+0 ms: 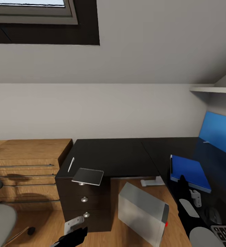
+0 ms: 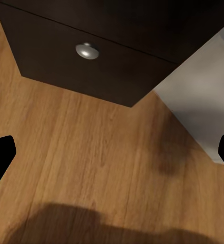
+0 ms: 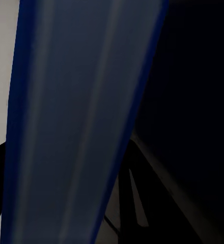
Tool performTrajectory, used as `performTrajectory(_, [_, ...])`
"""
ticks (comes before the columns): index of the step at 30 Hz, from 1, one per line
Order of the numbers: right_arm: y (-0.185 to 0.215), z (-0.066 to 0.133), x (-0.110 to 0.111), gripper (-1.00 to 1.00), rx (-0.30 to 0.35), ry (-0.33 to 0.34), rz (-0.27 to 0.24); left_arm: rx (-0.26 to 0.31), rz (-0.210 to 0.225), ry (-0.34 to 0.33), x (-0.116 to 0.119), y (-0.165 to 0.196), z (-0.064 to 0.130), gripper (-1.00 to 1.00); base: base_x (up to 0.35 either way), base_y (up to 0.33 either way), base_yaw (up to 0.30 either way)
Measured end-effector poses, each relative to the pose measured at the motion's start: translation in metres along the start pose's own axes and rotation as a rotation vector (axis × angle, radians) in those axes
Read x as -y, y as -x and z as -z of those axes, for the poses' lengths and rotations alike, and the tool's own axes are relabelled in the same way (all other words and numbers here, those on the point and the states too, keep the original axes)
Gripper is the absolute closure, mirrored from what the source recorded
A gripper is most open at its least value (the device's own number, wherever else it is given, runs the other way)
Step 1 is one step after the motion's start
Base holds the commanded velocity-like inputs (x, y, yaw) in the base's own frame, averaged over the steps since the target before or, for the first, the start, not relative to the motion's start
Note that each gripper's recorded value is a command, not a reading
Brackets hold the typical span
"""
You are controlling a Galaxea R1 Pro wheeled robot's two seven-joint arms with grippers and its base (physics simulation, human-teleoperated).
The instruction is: In the bedroom, organize the workspace by keeping the computer under the desk, ensuring the monitor is on the desk, placing the keyboard on the desk next to the monitor, placing the mouse on the desk next to the keyboard, moving the folder from the swivel chair onto the desk next to the mouse, stacking the notebook on top of the folder with the pen on top of the notebook, and positioning the swivel chair next to the desk.
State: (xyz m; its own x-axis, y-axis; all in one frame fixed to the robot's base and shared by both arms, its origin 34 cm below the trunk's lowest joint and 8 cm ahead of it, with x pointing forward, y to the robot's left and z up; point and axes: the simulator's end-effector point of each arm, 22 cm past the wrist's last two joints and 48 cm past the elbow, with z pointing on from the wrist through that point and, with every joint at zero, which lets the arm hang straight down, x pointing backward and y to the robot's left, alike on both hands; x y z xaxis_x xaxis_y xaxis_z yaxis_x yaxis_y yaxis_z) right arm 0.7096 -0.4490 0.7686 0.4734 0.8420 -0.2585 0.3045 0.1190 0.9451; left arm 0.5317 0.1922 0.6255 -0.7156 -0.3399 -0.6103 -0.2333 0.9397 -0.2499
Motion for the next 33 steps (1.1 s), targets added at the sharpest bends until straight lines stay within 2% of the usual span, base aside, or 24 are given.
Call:
performTrajectory(7, [-0.001, -0.002, 0.012, 1.0, 0.002, 0.002, 0.002, 0.001, 0.0, 0.0, -0.003, -0.009, -0.009, -1.0, 0.0, 0.0, 0.0])
performTrajectory(10, [-0.002, -0.003, 0.011, 1.0, 0.004, 0.018, 0.005, 0.001, 0.0, 0.0, -0.005, -0.012, -0.013, -1.0, 0.0, 0.0, 0.0])
performTrajectory(27, [-0.001, -0.004, 0.011, 1.0, 0.003, 0.021, 0.006, 0.0, -0.003, 0.0, -0.006, -0.013, -0.013, -1.0, 0.0, 0.0, 0.0])
performTrajectory(33, [0.0, -0.004, 0.01, 1.0, 0.006, 0.024, 0.01, -0.004, -0.003, 0.001, -0.006, -0.014, -0.014, -1.0, 0.0, 0.0, -0.12])
